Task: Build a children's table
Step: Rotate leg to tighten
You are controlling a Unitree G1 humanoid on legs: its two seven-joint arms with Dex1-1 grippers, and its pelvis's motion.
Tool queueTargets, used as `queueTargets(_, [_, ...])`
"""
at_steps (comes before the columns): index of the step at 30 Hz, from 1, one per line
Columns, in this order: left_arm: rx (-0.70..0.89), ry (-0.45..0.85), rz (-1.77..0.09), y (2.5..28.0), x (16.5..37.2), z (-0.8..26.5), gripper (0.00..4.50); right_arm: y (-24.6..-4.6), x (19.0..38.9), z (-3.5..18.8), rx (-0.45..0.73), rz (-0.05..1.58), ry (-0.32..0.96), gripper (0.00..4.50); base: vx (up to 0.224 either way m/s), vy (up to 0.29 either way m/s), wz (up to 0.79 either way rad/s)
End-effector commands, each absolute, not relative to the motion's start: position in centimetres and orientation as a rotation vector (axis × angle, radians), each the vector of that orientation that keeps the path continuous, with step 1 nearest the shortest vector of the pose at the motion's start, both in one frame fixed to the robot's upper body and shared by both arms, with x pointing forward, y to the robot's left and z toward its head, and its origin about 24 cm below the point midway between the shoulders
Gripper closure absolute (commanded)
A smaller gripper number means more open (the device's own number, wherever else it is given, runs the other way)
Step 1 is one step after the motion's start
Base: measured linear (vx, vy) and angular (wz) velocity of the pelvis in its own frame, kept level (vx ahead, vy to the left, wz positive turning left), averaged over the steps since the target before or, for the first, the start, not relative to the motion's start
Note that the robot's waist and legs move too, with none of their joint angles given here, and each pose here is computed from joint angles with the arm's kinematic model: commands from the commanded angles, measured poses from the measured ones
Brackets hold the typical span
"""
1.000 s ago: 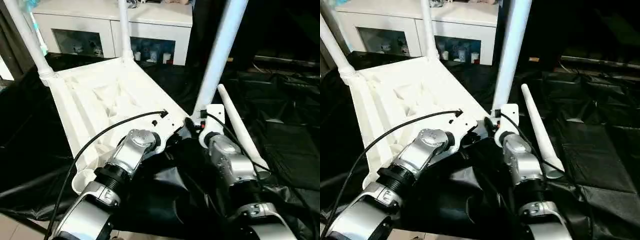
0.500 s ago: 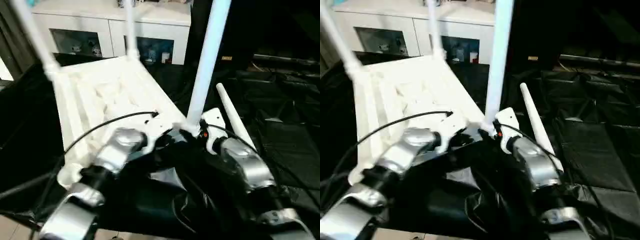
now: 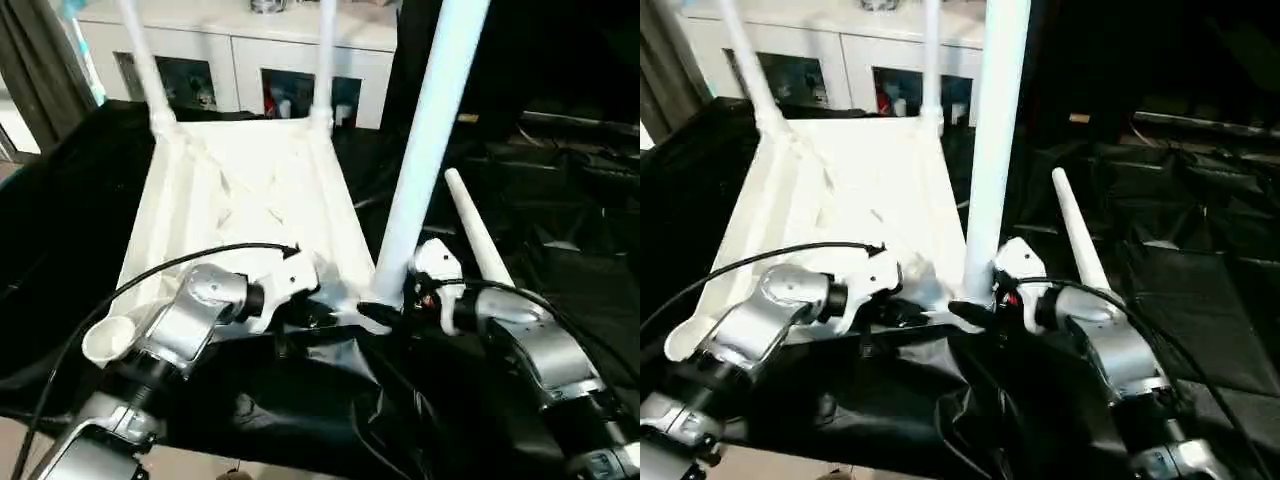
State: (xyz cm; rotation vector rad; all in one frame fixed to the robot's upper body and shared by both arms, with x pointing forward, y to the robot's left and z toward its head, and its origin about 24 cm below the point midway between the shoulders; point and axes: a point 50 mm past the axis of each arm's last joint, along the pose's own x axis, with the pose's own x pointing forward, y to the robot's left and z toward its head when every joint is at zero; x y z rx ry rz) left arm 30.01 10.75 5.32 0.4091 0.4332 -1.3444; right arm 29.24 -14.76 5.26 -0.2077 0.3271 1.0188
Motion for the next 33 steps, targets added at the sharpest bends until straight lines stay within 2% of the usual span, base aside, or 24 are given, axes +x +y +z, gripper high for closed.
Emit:
queueTargets(1, [0.378, 0.373, -1.441, 9.4, 29.4, 6.1, 4.50, -14.8, 29.3, 5.7, -0.197, 1.012, 0.316, 1.07, 0.000, 0.000, 0.00])
queueTargets(4, [0.377, 0.372, -1.441, 9.4, 29.4, 6.1, 4.50, -14.7, 29.3, 5.6, -0.199, 1.003, 0.304, 1.40, 0.000, 0.000, 0.00])
queueTargets(9, [0.373, 0.376, -1.433, 9.4, 29.4, 6.0, 4.50, -14.6, 29.2, 5.0, -0.173, 0.986, 0.316, 1.70, 0.000, 0.000, 0.00])
queueTargets(13, [0.375, 0.386, -1.345, 9.3, 30.1, 5.7, 4.50, -14.6, 29.8, 4.7, -0.112, 0.883, 0.305, 1.75, 0.000, 0.000, 0.00])
queueTargets(14, [0.376, 0.404, -1.248, 9.2, 30.9, 5.4, 4.50, -14.6, 30.4, 4.3, -0.079, 0.780, 0.304, 1.76, 0.000, 0.000, 0.00])
queueTargets(17, [0.394, 0.424, -1.127, 8.8, 31.9, 4.9, 4.50, -14.2, 31.0, 3.7, -0.037, 0.658, 0.313, 1.76, 0.000, 0.000, 0.00])
queueTargets(21, [0.366, 0.450, -0.948, 6.8, 33.4, 4.6, 4.50, -12.4, 32.3, 2.5, 0.029, 0.399, 0.360, 1.76, 0.000, 0.000, 0.00])
queueTargets(23, [0.358, 0.453, -0.918, 5.9, 33.6, 4.6, 4.50, -11.6, 32.7, 2.3, 0.037, 0.337, 0.372, 1.77, 0.000, 0.000, 0.00])
queueTargets(24, [0.363, 0.450, -0.900, 5.0, 33.8, 4.7, 4.50, -10.5, 33.0, 2.3, 0.034, 0.313, 0.377, 1.77, 0.000, 0.000, 0.00])
queueTargets(29, [0.366, 0.431, -0.917, 3.2, 33.8, 5.0, 4.50, -8.6, 33.3, 2.8, 0.006, 0.355, 0.353, 1.77, 0.000, 0.000, 0.00])
queueTargets(30, [0.366, 0.424, -0.927, 3.0, 33.8, 5.0, 4.50, -8.4, 33.3, 2.9, 0.007, 0.367, 0.345, 1.21, 0.000, 0.000, 0.00])
queueTargets(33, [0.374, 0.403, -0.969, 3.0, 33.6, 5.1, 4.50, -8.7, 33.4, 3.2, 0.028, 0.391, 0.334, 0.98, 0.000, 0.000, 0.00])
